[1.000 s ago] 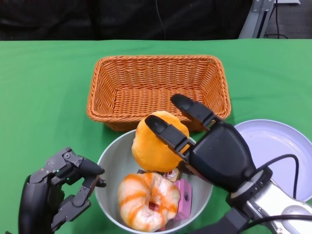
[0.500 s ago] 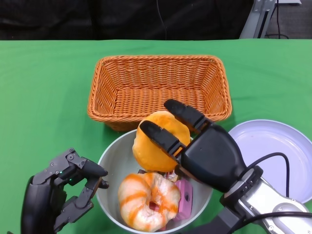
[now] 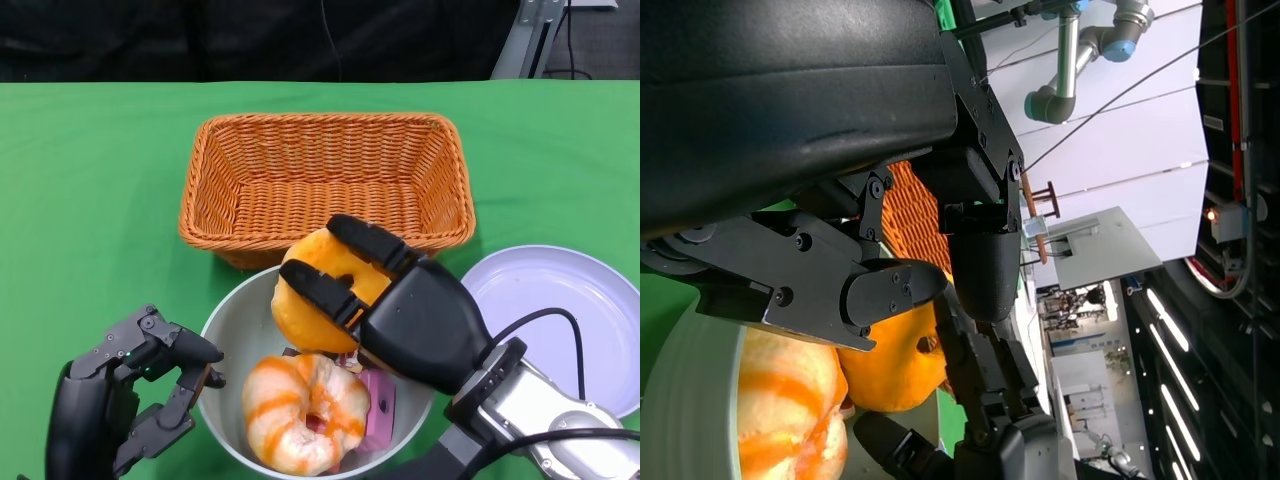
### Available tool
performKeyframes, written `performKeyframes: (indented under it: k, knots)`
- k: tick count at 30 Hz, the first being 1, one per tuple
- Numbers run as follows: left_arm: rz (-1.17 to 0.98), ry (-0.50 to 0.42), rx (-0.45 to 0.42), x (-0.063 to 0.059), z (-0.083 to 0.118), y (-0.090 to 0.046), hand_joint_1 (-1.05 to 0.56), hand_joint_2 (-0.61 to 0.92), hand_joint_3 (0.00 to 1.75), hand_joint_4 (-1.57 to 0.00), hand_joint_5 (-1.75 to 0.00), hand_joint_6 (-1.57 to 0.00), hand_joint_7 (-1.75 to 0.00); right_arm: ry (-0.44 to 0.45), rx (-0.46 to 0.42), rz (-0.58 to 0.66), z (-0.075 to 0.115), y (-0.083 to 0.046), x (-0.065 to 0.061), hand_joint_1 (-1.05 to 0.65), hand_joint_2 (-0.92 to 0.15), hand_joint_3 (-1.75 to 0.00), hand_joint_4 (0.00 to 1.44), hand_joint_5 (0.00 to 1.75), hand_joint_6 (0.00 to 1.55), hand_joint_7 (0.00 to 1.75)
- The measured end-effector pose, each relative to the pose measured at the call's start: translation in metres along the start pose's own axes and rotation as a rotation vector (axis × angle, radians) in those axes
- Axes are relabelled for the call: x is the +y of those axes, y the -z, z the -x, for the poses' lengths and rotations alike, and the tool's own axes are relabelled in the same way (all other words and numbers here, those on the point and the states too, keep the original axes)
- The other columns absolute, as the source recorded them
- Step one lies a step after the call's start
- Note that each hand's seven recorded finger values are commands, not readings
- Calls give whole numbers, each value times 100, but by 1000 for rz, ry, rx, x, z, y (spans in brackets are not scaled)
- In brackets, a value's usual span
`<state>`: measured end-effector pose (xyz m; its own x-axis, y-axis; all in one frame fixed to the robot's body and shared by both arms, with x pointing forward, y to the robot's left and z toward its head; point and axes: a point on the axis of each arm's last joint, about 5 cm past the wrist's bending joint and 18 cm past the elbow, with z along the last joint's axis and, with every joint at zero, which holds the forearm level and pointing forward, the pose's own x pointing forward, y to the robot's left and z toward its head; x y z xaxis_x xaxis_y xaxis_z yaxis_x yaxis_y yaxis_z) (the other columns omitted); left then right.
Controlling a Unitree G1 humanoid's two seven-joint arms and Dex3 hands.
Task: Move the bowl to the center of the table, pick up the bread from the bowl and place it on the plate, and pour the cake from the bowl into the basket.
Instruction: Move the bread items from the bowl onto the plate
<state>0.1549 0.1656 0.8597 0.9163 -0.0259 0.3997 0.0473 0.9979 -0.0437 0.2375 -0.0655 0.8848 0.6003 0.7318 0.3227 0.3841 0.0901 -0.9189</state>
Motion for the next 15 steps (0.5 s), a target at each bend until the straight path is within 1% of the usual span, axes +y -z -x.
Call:
performKeyframes:
  k: [4, 11, 15]
  knots:
    - [6, 5, -3, -2, 0, 0, -7, 79, 62, -76, -145, -77, -120, -16, -13, 40, -2, 1, 4, -54, -73, 0, 26, 1, 31, 1]
    - [12, 8, -4, -4, 0, 0, -5, 79, 63, -77, -141, -77, -120, -34, -37, 66, -8, 1, 9, -53, -74, 0, 25, 1, 31, 0]
    - [14, 9, -5, -5, 0, 0, -6, 80, 63, -77, -141, -77, -119, -31, -52, 77, -10, 0, 12, -54, -74, 0, 24, 0, 31, 0]
